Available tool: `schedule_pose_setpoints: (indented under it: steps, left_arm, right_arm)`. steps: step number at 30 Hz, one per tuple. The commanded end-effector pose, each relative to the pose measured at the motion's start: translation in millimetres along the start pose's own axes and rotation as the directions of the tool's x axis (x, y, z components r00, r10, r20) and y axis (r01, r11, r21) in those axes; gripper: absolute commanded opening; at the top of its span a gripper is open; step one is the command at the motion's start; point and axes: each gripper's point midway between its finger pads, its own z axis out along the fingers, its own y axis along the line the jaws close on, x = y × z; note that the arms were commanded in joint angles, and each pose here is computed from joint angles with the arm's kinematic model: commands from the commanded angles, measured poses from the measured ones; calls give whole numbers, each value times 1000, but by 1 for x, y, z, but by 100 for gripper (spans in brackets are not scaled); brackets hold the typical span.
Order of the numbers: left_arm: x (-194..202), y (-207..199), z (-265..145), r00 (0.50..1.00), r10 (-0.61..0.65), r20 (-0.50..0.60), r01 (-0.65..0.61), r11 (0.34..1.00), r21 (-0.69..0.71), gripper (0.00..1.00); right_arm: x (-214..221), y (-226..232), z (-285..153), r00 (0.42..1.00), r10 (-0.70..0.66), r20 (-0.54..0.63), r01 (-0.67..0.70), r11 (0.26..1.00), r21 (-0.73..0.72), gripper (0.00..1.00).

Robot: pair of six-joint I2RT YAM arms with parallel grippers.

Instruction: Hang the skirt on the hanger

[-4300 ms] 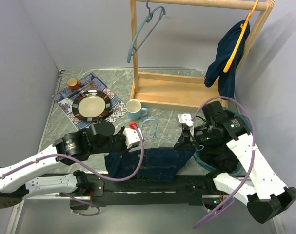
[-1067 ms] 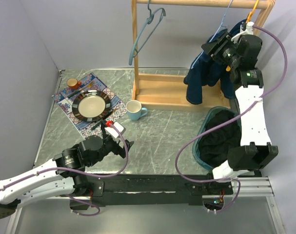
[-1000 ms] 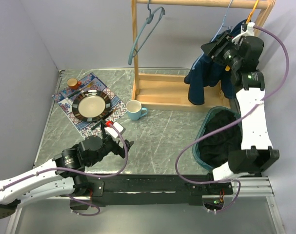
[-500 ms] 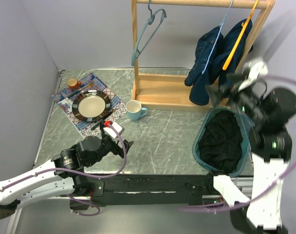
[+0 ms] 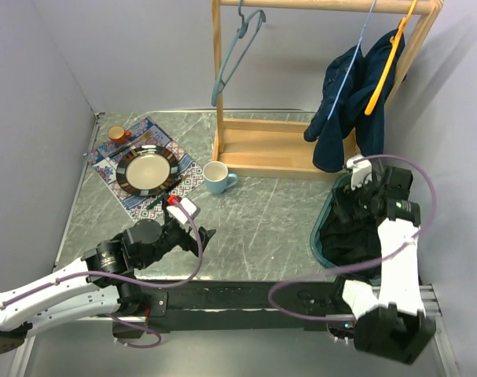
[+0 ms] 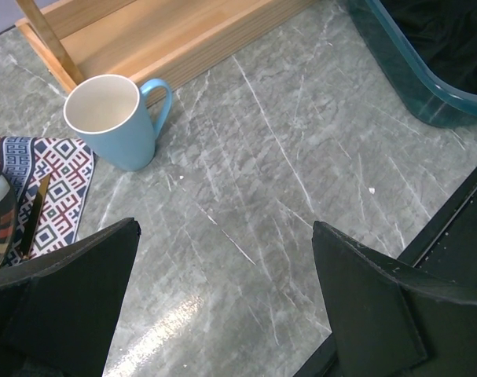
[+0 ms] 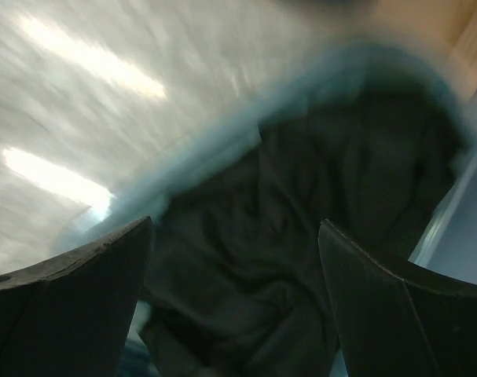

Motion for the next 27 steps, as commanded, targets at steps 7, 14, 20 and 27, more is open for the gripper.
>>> schedule_pose_setpoints:
  steps: [7, 14, 20, 27]
  left_arm:
    - [-13, -6, -2, 1000, -23, 21, 22, 999, 31, 97]
    - [-11, -2, -1, 1000, -23, 19, 23, 1000, 11, 97]
    - [-9, -2, 0, 1000, -20, 13, 20, 1000, 12, 97]
    - [-18, -3, -5, 997, -59, 46, 58, 998, 21, 97]
  right_arm:
    - [47, -73, 75, 976, -83, -201, 97, 993, 64, 87]
    - [78, -69, 117, 949, -59, -311, 37, 996, -78, 53]
    - [66, -60, 91, 958, -95, -271, 77, 994, -77, 2]
    - [-28, -51, -13, 975, -217, -37, 219, 974, 52, 0]
